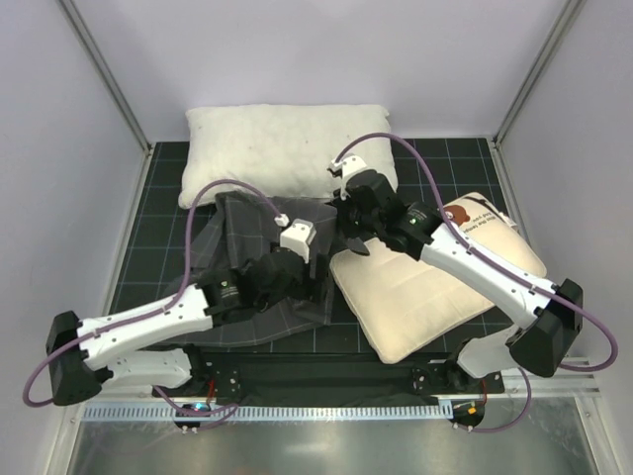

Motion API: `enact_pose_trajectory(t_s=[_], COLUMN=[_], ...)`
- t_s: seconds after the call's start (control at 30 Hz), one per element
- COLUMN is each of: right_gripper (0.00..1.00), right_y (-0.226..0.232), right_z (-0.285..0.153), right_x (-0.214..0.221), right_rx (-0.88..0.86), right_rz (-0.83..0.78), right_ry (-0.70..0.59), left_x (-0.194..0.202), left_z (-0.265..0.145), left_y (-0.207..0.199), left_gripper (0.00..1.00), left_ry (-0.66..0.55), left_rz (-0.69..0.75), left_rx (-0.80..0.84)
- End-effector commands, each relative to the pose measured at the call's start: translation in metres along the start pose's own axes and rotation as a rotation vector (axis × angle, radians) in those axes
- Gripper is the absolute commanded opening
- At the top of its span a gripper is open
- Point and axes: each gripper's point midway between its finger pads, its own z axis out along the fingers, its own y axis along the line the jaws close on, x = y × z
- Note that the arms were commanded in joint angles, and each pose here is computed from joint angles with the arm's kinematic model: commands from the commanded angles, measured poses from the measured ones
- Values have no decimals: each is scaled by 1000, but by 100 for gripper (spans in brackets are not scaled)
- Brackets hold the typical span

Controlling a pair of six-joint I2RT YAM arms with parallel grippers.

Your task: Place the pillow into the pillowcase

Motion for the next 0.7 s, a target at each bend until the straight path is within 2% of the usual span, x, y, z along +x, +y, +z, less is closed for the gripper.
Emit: enact_pose_trajectory(t_s=[0.0, 0.03, 0.2, 0.27, 0.33, 0.37, 0.43, 0.47, 0.53, 0.63, 0.67], right_gripper=[5, 5, 5, 5, 5, 5, 4, 4, 4, 4, 4], right_y=[2, 1, 1, 4, 5, 4, -5, -8, -18, -22, -21], right_z=[-32, -33, -51, -59, -61, -66, -66, -68, -68, -70, -71], right_x=[-8, -3, -6, -10, -9, -15, -14, -15, -15, -17, -17], right_rx=[-43, -43, -68, -93, -105, -110, -64, -46, 5, 21, 15], right_rz=[58, 62, 104, 119, 132, 142, 158, 171, 190, 208, 213], right_ry=[-68, -65, -113, -146, -161, -191, -208, -220, -239, -262, -264], left_x=[0, 11, 14, 17, 22, 29, 36, 37, 38, 38, 35], left_z=[16, 26, 49, 59, 69, 72, 72, 68, 50, 16, 6], left_y=[4, 13, 48, 53, 49, 49, 58, 66, 95, 112, 110], left_gripper=[83, 84, 89, 88, 81, 71, 56, 38, 15, 6, 0], left_ry=[-19, 0, -42, -24, 19, 38, 61, 63, 62, 46, 32], left_rz=[3, 11, 46, 49, 43, 56, 96, 111, 132, 68, 43], left_rx=[-50, -99, -326, -351, -301, -293, -317, -356, -495, -547, -520])
